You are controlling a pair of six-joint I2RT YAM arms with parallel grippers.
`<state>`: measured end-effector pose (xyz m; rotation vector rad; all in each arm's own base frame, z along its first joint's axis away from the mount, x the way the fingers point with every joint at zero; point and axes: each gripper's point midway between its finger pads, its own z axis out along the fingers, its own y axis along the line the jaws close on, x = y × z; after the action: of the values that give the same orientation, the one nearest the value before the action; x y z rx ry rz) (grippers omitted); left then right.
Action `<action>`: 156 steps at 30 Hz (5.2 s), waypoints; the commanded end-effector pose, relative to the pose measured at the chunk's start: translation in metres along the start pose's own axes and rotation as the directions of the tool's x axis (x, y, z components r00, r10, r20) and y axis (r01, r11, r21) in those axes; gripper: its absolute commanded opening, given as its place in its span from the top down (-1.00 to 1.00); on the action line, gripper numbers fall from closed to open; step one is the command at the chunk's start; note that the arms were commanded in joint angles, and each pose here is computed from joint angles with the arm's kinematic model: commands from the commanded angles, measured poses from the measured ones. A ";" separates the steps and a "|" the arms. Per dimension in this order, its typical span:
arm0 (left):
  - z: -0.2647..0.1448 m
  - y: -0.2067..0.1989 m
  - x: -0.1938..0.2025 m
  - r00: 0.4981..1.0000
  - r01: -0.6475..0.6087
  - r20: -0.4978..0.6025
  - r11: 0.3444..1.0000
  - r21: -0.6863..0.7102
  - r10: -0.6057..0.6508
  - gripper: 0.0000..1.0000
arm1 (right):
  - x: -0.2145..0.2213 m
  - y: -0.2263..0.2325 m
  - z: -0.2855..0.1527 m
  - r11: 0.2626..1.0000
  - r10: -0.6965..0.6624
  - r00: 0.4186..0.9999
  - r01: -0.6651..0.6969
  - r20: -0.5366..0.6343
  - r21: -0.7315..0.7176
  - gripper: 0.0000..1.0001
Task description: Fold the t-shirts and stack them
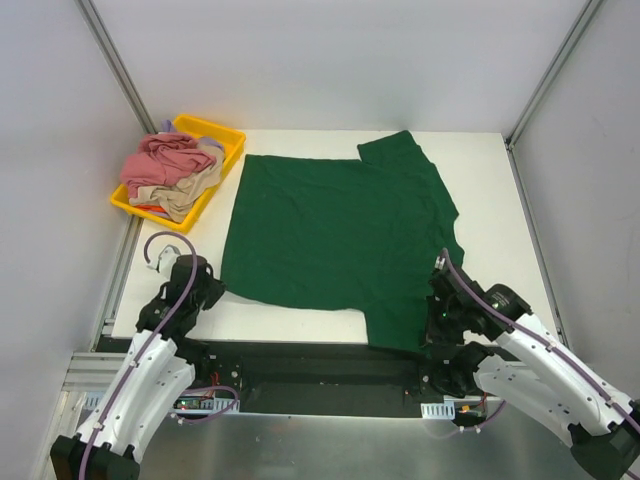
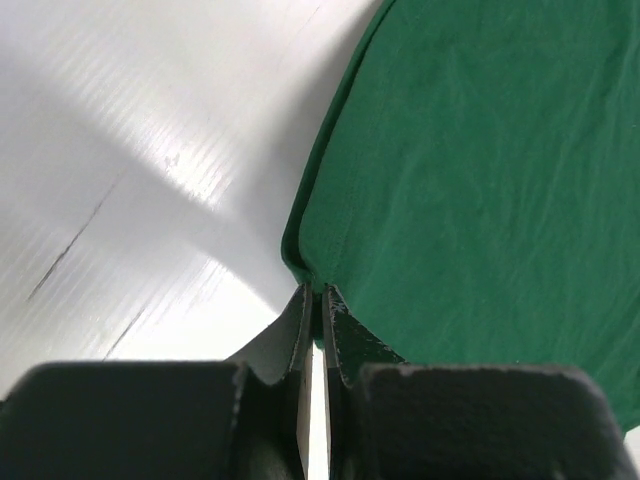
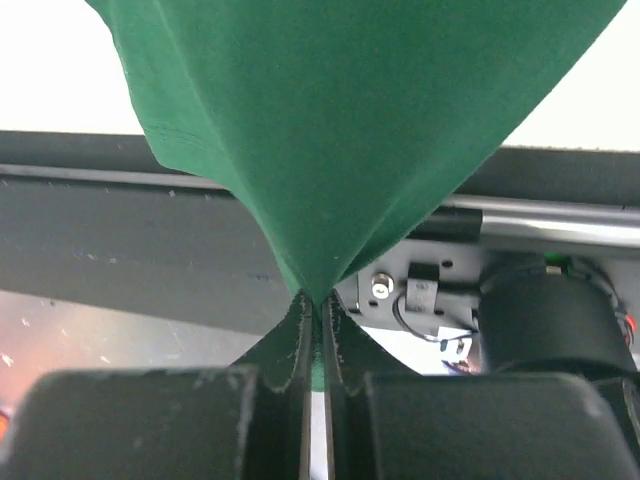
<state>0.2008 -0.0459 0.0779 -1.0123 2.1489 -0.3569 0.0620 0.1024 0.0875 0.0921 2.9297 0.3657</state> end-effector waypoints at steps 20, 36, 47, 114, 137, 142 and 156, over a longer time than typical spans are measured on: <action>-0.002 -0.047 -0.028 0.999 0.034 0.017 0.999 0.029 -0.034 1.00 | -0.095 0.010 -0.050 0.999 -0.034 0.974 0.028 0.225 0.031 0.99; 0.038 -0.076 -0.067 0.992 0.059 0.119 0.993 -0.103 -0.047 1.00 | -0.216 0.022 -0.047 0.999 0.046 0.918 -0.046 0.394 -0.009 0.99; 0.066 -0.094 -0.079 0.990 0.041 0.140 0.987 -0.155 -0.019 1.00 | -0.269 0.028 -0.045 0.999 0.038 0.920 -0.029 0.390 -0.030 0.96; 0.119 -0.095 -0.001 0.942 -0.261 -0.219 0.965 -0.010 0.253 -0.98 | -0.267 0.076 0.085 0.898 0.174 0.975 -0.099 0.140 -0.428 -0.98; 0.119 -0.094 -0.008 0.943 -0.263 -0.220 0.964 -0.041 0.248 -0.98 | -0.238 0.044 0.117 0.982 0.013 0.996 0.004 0.085 -0.188 0.56; 0.118 -0.094 -0.009 0.943 -0.267 -0.220 0.963 -0.043 0.252 -0.98 | -0.245 0.053 0.110 0.978 0.010 0.993 0.015 0.114 -0.210 0.99; 0.111 -0.099 -0.021 0.945 -0.280 -0.187 0.959 -0.035 0.269 -0.98 | -0.307 0.103 0.088 0.932 0.047 0.958 0.060 0.284 -0.357 0.99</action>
<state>0.3344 -0.0964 0.0402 -0.7419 2.4908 -0.2699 0.3397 0.1737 0.0432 0.0982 2.6962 0.7096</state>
